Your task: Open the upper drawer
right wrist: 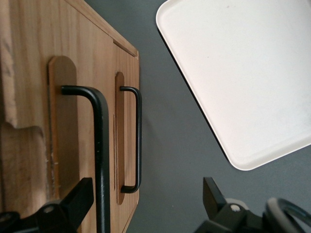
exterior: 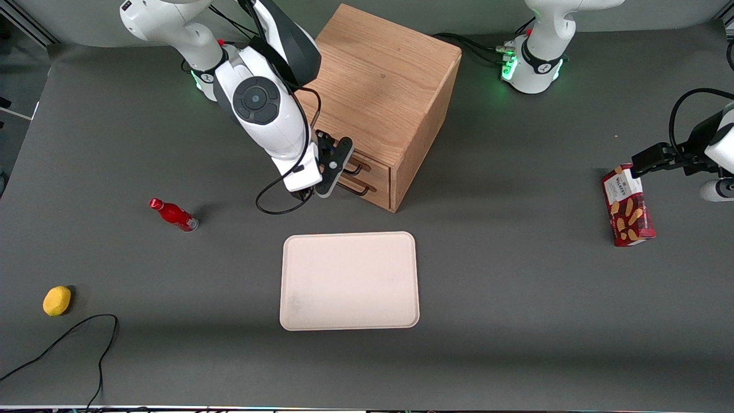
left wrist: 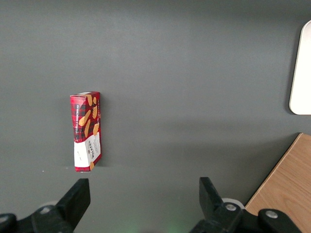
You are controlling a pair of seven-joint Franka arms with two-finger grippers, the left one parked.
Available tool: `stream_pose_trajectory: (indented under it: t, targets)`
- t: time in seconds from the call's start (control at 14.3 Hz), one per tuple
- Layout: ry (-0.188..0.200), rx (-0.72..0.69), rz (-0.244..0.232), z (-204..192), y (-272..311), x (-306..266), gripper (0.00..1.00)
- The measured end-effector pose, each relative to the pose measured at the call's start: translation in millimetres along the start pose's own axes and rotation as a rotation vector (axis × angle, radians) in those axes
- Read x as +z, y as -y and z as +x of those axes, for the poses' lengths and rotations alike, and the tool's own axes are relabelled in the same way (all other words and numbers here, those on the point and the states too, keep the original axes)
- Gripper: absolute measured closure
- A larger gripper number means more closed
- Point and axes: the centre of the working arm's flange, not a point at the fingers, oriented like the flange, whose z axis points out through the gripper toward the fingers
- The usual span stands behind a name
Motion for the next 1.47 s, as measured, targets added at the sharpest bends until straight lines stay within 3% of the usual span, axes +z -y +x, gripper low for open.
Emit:
stream_pose_trajectory:
  t: [1.47]
  targets:
    - [-0.029,-0.004,-0.037,-4,-8,17,0.00]
